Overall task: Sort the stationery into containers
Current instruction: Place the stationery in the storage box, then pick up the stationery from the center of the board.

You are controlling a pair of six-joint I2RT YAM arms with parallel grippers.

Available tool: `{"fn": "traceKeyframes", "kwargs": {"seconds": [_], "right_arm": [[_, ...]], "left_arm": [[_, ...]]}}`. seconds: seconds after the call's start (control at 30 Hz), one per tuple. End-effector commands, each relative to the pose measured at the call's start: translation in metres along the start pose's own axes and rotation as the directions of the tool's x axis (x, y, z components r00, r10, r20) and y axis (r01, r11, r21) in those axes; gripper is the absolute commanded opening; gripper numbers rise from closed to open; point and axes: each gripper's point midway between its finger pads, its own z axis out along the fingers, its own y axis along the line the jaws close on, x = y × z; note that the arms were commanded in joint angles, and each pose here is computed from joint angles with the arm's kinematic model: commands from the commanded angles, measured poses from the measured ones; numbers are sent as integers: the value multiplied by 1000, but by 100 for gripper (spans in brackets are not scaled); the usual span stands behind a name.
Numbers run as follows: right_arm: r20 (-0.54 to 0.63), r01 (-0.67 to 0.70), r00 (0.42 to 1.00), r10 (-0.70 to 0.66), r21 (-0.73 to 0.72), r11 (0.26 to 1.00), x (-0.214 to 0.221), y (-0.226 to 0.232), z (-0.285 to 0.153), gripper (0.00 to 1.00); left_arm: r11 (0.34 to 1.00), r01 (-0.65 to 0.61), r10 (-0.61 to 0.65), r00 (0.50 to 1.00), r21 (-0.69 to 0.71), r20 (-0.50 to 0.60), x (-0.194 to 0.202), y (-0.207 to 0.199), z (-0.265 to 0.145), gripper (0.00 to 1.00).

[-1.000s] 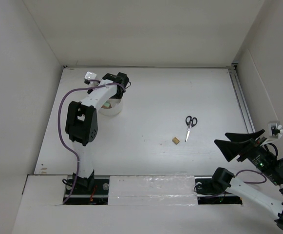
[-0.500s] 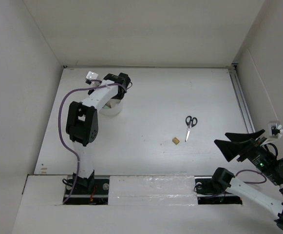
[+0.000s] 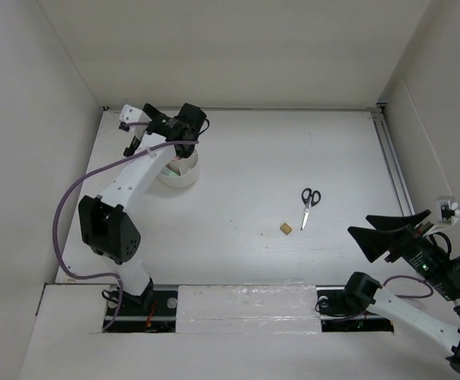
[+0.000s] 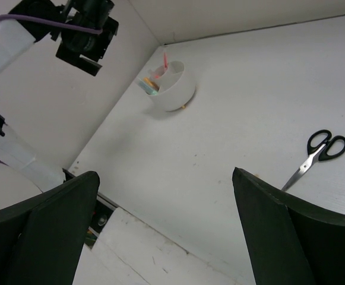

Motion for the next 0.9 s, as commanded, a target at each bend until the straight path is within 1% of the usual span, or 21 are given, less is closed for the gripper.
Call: {"fn": "traceKeyframes", "kwargs": {"seconds": [0.0,0.07,0.1,0.17,0.2,0.23,0.27,0.3,0.33,0.37,0.4,0.47,0.5,0.53,0.6,0.63,0.67,0.73,0.8,0.83,0.87], "right_arm": [[12,2,1000,-2,18,1000,-7,2,8,100],[-17,-6,1000,7,96,995,-2,-7,17,100],[-26,2,1000,1,114,993,-3,-8,20,100],[-77,7,997,7,178,984,5,-12,32,100],[-81,14,997,2,194,981,4,-12,35,100],[-91,24,996,-5,211,977,4,-14,38,100],[-113,37,993,-12,224,974,8,-14,44,100],[-92,18,996,0,192,981,3,-6,47,100],[-109,28,994,-8,179,983,9,-3,53,100],[-116,26,993,-7,166,986,13,0,59,100],[-107,17,994,-1,149,989,12,5,65,100],[-155,17,988,9,165,986,28,6,81,100],[-181,12,983,17,158,987,38,9,89,100],[-188,4,982,27,165,986,40,10,95,100],[-255,3,966,51,205,979,68,5,113,100],[-259,0,964,59,222,975,73,3,120,100],[-273,9,960,56,231,973,79,2,126,100],[-319,33,946,54,262,964,98,-3,141,100],[-340,43,939,56,276,960,111,-7,156,100],[-393,82,919,39,286,955,130,-14,166,99],[-395,67,918,49,274,959,135,-12,177,99]], "left_arm": [[986,144,-157,972,83,176,-59,-14,-13,100],[980,160,-175,976,123,130,-67,-21,-28,100],[989,65,-81,988,130,128,-71,-21,-34,100],[973,95,-109,992,211,60,-81,-29,-56,100],[969,59,-69,997,240,37,-74,-29,-61,100],[954,-106,98,994,282,43,-74,-27,-64,100],[915,17,-11,1000,402,-16,-97,-44,-81,100],[835,15,58,992,550,-115,-81,-58,-104,100],[786,-29,136,982,617,-127,-60,-53,-108,100],[736,16,119,981,677,-152,-73,-49,-120,100],[666,41,157,968,744,-194,-64,-52,-138,100],[621,45,212,951,782,-223,-53,-50,-150,100],[598,28,277,931,801,-240,-41,-45,-156,100],[581,23,316,915,813,-251,-31,-42,-159,100],[538,33,380,883,843,-277,-14,-38,-169,100],[482,37,431,860,876,-274,-11,-32,-180,100],[474,33,459,844,880,-279,-5,-25,-181,100],[456,9,481,839,890,-255,-15,-7,-181,100],[476,-52,477,854,878,-209,-29,9,-171,100],[484,-62,459,867,873,-193,-42,18,-168,100],[514,-109,469,866,851,-172,-43,30,-157,100]]}}
